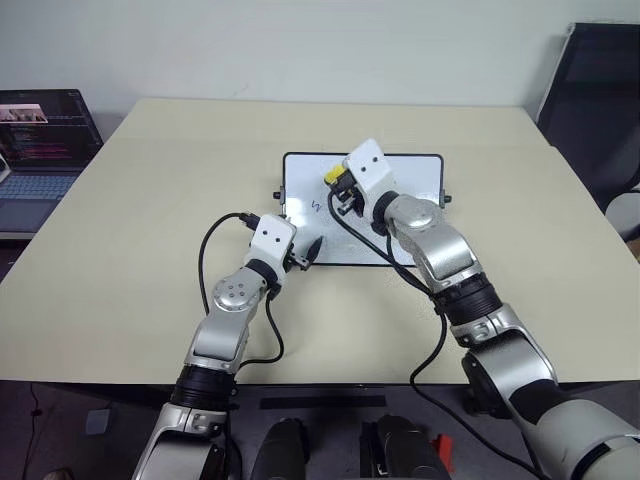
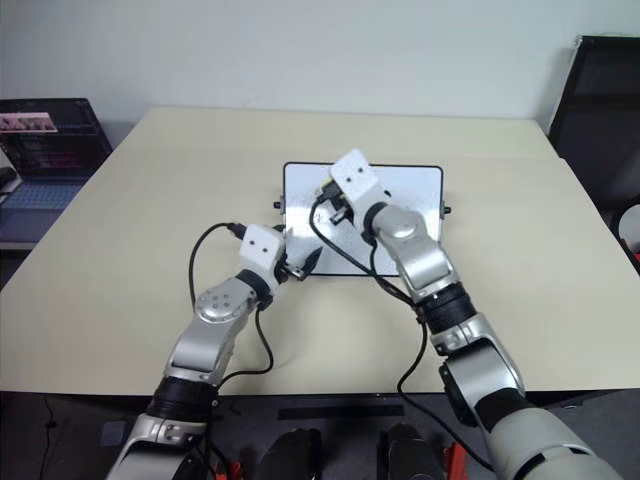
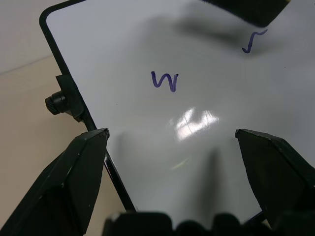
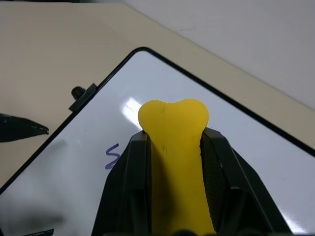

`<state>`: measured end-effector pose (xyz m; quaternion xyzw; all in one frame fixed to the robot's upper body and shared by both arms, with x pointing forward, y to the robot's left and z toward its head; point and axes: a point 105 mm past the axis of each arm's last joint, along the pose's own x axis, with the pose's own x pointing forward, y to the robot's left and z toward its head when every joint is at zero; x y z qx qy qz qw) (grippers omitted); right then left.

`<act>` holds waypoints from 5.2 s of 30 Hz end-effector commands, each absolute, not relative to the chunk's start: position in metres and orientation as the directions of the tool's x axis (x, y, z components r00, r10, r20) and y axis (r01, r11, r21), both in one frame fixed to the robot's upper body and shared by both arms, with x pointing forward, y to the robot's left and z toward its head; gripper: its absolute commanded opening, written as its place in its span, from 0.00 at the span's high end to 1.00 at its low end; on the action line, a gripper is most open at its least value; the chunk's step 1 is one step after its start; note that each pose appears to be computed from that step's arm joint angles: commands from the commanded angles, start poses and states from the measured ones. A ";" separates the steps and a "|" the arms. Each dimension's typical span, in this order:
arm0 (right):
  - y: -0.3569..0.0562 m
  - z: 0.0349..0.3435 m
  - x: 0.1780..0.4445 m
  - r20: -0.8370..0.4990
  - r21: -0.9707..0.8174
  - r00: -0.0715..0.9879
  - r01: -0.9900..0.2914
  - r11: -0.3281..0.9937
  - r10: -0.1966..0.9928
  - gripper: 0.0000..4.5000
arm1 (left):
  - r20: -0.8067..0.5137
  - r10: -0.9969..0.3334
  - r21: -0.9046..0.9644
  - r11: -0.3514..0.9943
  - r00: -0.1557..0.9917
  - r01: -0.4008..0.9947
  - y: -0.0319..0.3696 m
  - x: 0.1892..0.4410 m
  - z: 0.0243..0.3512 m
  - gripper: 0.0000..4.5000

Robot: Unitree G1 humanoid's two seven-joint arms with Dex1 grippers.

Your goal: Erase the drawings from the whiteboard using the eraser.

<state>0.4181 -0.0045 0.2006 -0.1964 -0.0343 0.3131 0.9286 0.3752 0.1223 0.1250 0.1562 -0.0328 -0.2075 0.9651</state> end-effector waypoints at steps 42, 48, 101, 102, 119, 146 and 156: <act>0.028 0.178 0.429 -0.282 -0.640 0.773 -0.592 0.489 0.568 0.77 | 0.070 -0.314 0.321 0.906 0.947 0.277 0.136 0.357 0.137 0.00; 0.019 0.155 0.414 -0.339 -0.613 0.752 -0.633 0.473 0.566 0.77 | 0.067 -0.302 0.317 0.910 0.951 0.266 0.138 0.356 0.136 0.00; -0.001 0.159 0.406 -0.298 -0.605 0.786 -0.594 0.530 0.541 0.77 | 0.069 -0.315 0.312 0.908 0.947 0.279 0.132 0.358 0.136 0.00; -0.001 0.162 0.404 -0.279 -0.591 0.784 -0.596 0.544 0.555 0.77 | 0.071 -0.318 0.311 0.907 0.945 0.282 0.131 0.358 0.136 0.00; -0.109 0.180 0.353 0.071 -0.788 0.846 -0.277 0.550 0.528 0.77 | 0.068 -0.375 0.323 0.885 0.924 0.336 0.126 0.361 0.134 0.00; -0.119 0.180 0.353 0.124 -0.824 0.855 -0.194 0.532 0.504 0.77 | 0.080 -0.412 0.328 0.871 0.908 0.366 0.118 0.367 0.139 0.00; -0.083 0.219 0.368 0.216 -0.697 0.823 -0.248 0.673 0.526 0.77 | 0.097 -0.532 0.312 0.819 0.841 0.482 0.089 0.367 0.145 0.00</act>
